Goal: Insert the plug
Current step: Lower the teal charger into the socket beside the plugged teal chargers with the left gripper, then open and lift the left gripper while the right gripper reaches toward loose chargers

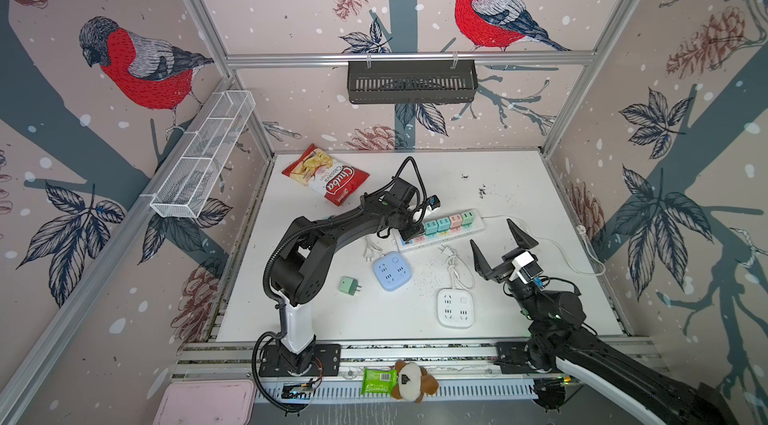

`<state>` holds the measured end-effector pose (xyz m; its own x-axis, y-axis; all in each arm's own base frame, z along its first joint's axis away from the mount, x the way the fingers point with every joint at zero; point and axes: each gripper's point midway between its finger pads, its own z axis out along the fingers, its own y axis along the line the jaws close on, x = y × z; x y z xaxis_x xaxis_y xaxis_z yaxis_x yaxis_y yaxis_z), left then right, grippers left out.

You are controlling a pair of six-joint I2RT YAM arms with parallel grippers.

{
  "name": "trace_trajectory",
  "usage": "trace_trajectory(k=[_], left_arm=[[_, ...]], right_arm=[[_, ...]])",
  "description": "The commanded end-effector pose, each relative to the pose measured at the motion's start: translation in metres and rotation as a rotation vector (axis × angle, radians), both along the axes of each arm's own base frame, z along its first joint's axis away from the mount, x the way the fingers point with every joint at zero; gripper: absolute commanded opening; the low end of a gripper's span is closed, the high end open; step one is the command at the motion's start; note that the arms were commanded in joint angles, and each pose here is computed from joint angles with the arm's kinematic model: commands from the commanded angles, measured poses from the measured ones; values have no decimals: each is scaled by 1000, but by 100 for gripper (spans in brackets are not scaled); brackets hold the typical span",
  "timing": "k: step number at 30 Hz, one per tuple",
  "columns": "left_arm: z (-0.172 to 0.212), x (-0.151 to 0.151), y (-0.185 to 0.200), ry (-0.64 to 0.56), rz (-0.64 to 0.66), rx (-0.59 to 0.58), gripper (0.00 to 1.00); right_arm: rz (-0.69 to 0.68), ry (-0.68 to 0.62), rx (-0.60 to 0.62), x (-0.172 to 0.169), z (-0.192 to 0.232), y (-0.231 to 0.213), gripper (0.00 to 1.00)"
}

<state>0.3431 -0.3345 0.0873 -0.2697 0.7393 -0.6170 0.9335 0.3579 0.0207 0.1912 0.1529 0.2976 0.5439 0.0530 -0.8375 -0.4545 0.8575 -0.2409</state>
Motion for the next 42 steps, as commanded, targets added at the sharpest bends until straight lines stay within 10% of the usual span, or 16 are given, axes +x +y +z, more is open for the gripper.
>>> trace_trajectory(k=[1,18,21,22,23,35,42], left_arm=[[-6,3,-1,6,-18,5,0],[-22,19,3,-22,51,54,0],[-8,25,5,-49,109,32,27],[-1,25,6,-66,119,11,52],[8,23,6,-84,122,-15,97],[161,-11,50,-402,317,-446,98],[241,-17,161,-603,908,-860,98]], right_arm=[[16,22,-9,-1,-15,1,100],[17,25,-16,1,-15,3,100],[8,23,-15,3,-14,2,100],[4,30,-12,4,-14,2,100],[3,38,-12,5,-15,2,100],[-40,139,96,32,-7,-6,100],[-111,361,164,79,-18,-5,100]])
